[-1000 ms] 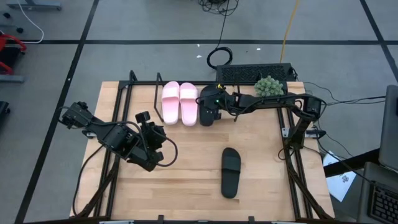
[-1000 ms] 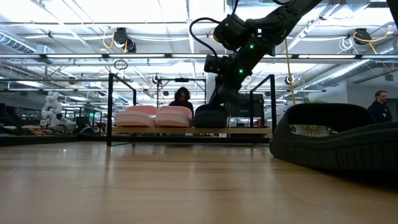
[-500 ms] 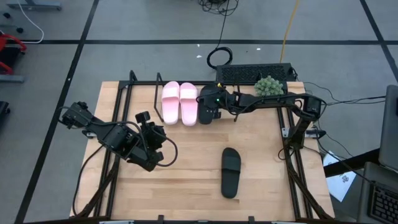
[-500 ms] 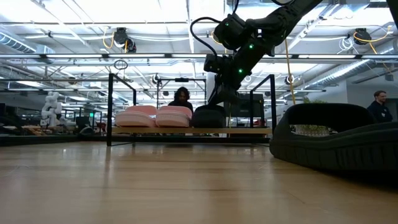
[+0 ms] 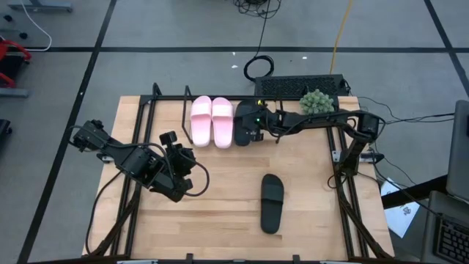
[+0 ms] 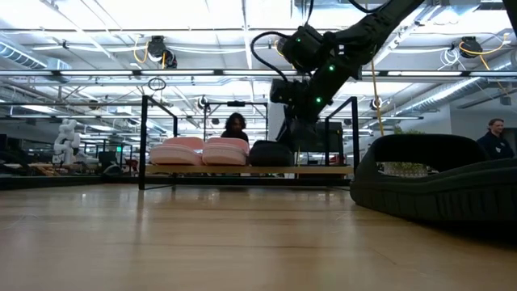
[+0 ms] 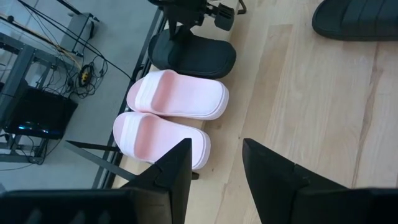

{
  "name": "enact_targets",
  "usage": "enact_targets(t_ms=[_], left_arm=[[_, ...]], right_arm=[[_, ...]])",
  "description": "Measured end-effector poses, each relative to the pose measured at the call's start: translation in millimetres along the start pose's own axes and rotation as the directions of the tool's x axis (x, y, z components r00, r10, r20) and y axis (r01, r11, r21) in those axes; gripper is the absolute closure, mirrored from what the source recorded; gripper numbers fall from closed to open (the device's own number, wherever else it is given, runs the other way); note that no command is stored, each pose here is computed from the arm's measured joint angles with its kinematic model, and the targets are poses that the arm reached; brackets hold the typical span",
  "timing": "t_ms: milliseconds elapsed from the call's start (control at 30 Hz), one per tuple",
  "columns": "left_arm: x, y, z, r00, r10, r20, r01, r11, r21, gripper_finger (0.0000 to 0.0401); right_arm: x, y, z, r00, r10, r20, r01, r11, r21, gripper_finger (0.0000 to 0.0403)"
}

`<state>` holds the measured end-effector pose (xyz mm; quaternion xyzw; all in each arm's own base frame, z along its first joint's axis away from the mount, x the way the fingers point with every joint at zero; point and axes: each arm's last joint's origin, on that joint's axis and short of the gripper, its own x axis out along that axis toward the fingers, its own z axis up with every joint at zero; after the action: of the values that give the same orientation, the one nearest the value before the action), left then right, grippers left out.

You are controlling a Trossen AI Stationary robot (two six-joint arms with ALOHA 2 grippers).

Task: Pick and place slides into the shelf
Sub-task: Put the left black slipper on the shelf

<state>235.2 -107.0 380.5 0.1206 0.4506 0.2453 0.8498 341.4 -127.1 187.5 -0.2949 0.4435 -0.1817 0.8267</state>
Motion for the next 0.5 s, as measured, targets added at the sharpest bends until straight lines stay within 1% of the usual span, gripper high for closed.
enact_targets(t_ms=[133, 300, 500], left_arm=[[-0.1, 0.1, 0.1, 1.0, 0.004, 0.004, -0.004, 1.0, 0.005, 0.0256], [-0.1, 0.5, 0.5, 1.0, 0.022, 0.016, -0.022, 1.0, 0.02, 0.0256], [-0.1, 0.6, 0.6, 1.0, 0.021, 0.016, -0.022, 1.0, 0.019, 0.0256]], right_arm=[[0.9, 6.9, -5.7, 1.0, 0.007, -0.016, -0.007, 1.0, -0.007, 0.0362], [-0.5, 6.7, -1.4, 0.997, -0.07, -0.013, 0.069, 0.997, -0.018, 0.0364], [0.1, 5.2, 0.0, 0.996, -0.09, 0.001, 0.09, 0.996, -0.015, 0.0364]])
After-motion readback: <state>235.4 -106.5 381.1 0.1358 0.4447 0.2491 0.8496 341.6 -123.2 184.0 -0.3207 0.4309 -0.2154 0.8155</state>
